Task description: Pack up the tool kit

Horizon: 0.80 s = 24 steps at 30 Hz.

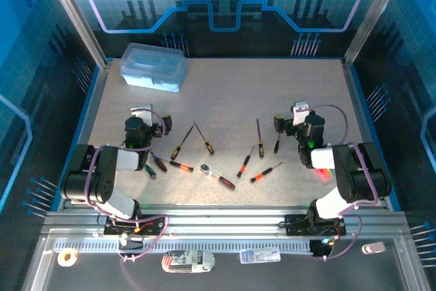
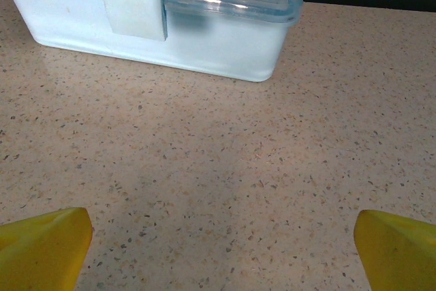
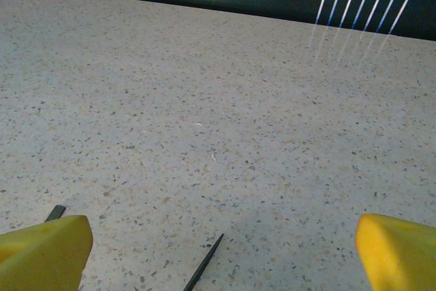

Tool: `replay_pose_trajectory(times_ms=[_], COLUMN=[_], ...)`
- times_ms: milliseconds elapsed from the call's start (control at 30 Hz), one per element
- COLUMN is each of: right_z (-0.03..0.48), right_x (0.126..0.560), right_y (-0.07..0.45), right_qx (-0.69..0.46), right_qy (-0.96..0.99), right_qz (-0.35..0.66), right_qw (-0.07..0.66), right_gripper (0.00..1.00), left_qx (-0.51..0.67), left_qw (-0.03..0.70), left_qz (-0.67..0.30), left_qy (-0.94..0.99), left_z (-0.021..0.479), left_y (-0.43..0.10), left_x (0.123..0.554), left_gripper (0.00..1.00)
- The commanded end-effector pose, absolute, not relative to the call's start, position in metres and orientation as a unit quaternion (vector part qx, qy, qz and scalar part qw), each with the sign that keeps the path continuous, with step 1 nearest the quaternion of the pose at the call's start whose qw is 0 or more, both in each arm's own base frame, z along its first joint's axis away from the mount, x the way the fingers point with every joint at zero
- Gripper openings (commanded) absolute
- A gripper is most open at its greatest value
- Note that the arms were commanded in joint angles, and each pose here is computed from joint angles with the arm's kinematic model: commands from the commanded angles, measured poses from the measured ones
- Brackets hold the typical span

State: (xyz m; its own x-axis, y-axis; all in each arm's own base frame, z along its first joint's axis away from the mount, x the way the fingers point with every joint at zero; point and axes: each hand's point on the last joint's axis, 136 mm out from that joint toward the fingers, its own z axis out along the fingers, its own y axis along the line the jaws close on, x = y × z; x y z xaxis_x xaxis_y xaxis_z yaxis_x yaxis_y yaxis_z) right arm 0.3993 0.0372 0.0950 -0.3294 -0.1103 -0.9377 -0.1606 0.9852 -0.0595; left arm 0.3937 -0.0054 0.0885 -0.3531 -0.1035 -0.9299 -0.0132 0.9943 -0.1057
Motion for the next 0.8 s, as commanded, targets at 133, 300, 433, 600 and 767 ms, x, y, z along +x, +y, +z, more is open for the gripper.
replay_pose_trajectory(times_ms=[133,300,433,600,767], right_z=[0.098,0.102,0.118,0.165,0.218], right_x=[0.399,0.401,0.403,0.406,0.398], right_y=[0.035,0.026,0.024,0.023,0.047], right_qx=[-0.078,-0.055,-0.050,-0.027,0.014], right_qy=[0.813,0.816,0.827,0.840,0.870], right_qz=[0.030,0.010,-0.005,-0.061,0.019], right_qw=[0.576,0.575,0.560,0.539,0.493], right_gripper=[1.00,1.00,1.00,1.00,1.00], left_qx=[-0.022,-0.028,-0.028,-0.056,-0.141], left_qw=[0.575,0.571,0.545,0.556,0.572], left_qz=[-0.037,-0.032,-0.033,-0.044,-0.057], left_qy=[0.817,0.820,0.837,0.828,0.806], left_z=[0.095,0.101,0.123,0.173,0.231], left_y=[-0.008,-0.005,-0.007,-0.005,0.008], left_x=[0.399,0.401,0.403,0.400,0.394], left_gripper=[0.99,0.99,0.99,0.99,0.99])
